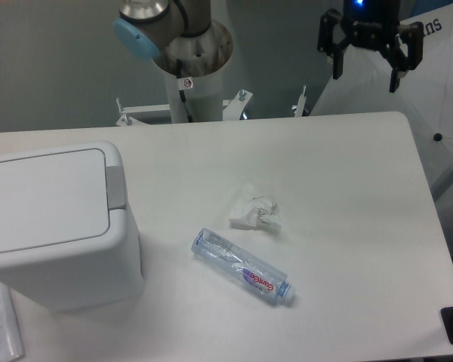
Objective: Open the trash can
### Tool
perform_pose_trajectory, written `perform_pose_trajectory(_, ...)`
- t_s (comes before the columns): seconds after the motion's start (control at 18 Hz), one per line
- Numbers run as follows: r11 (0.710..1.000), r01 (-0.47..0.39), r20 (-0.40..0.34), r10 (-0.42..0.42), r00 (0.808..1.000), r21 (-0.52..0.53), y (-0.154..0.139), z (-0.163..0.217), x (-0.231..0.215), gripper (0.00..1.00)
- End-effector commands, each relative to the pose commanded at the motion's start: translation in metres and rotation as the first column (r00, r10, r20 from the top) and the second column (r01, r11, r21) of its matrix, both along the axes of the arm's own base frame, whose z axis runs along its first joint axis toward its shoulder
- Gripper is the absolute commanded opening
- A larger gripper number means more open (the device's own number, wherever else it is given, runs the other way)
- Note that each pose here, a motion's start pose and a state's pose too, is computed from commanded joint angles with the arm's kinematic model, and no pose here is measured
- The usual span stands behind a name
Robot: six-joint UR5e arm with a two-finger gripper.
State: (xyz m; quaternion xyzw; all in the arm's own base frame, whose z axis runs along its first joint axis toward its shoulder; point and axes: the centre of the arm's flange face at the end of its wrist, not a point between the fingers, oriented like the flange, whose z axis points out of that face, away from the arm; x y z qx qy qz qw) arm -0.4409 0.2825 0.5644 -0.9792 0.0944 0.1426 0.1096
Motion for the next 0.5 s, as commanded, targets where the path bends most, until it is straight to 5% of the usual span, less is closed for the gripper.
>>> perform_pose_trajectory(0.33,0.999,0.032,0.002,-0.032,0.999,0.024,0.013,0.003,0.011,1.00)
perform_pose_trajectory(0.5,0.997,-0.039,0.048,0.036,0.998,0.070,0.023,-0.001,0.023,1.00)
